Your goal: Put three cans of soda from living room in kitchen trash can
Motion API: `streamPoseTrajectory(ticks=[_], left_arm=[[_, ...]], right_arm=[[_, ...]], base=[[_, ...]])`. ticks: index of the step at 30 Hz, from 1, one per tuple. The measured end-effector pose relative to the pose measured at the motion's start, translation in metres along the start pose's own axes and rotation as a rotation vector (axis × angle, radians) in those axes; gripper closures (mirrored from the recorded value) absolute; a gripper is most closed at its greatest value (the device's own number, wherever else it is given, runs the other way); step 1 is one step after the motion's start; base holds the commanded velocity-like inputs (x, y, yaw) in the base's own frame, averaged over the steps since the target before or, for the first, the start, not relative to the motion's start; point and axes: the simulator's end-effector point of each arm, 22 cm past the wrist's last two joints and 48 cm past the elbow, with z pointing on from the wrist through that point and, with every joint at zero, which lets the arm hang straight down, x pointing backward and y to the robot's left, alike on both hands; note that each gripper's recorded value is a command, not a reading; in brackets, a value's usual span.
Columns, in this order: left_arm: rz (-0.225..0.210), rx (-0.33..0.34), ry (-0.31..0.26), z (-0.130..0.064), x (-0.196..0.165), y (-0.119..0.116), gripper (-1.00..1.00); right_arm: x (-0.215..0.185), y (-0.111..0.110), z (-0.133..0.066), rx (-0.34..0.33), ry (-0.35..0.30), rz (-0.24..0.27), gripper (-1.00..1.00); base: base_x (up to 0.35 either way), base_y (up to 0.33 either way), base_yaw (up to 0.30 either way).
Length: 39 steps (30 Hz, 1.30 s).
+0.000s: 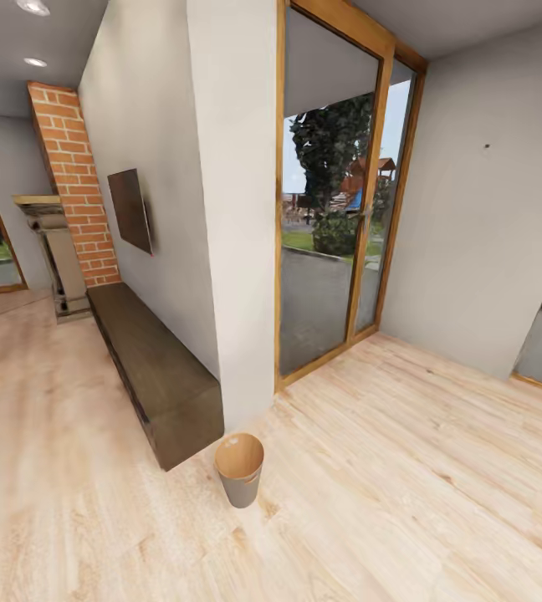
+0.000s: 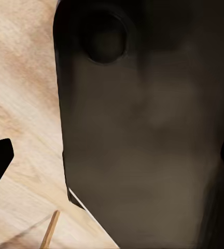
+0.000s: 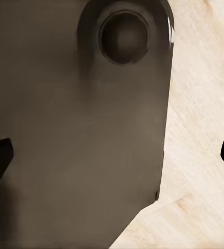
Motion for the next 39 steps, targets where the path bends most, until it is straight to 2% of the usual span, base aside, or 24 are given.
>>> streamPoseTrajectory(ticks=[2,26,31,36,37,39], left_arm=[[-0.001,0.003,-0.013,0.0,-0.008,-0.002,-1.0],[-0.001,0.003,-0.013,0.0,-0.008,-0.001,-1.0],[-0.002,0.024,-0.029,0.0,-0.016,-0.018,-1.0],[-0.003,0.029,-0.05,-0.001,-0.028,-0.021,-1.0],[-0.003,0.029,-0.088,-0.002,-0.047,-0.022,-1.0],[-0.004,0.031,-0.11,-0.004,-0.06,-0.023,-1.0]], right_arm=[[0.002,-0.005,0.0,0.008,0.003,0.005,-1.0],[0.002,-0.005,0.0,0.008,0.003,0.005,-1.0],[-0.003,-0.001,0.0,0.003,-0.005,0.005,-1.0],[-0.022,0.003,0.0,-0.001,-0.023,0.004,-1.0],[-0.055,0.003,-0.002,-0.001,-0.05,0.004,-1.0],[-0.078,0.004,-0.004,-0.003,-0.045,0.004,-1.0]], base=[[0.0,0.013,0.0],[0.0,0.011,0.0],[0.0,0.003,0.0],[0.0,0.0,0.0],[0.0,0.0,0.0],[0.0,0.0,0.0]])
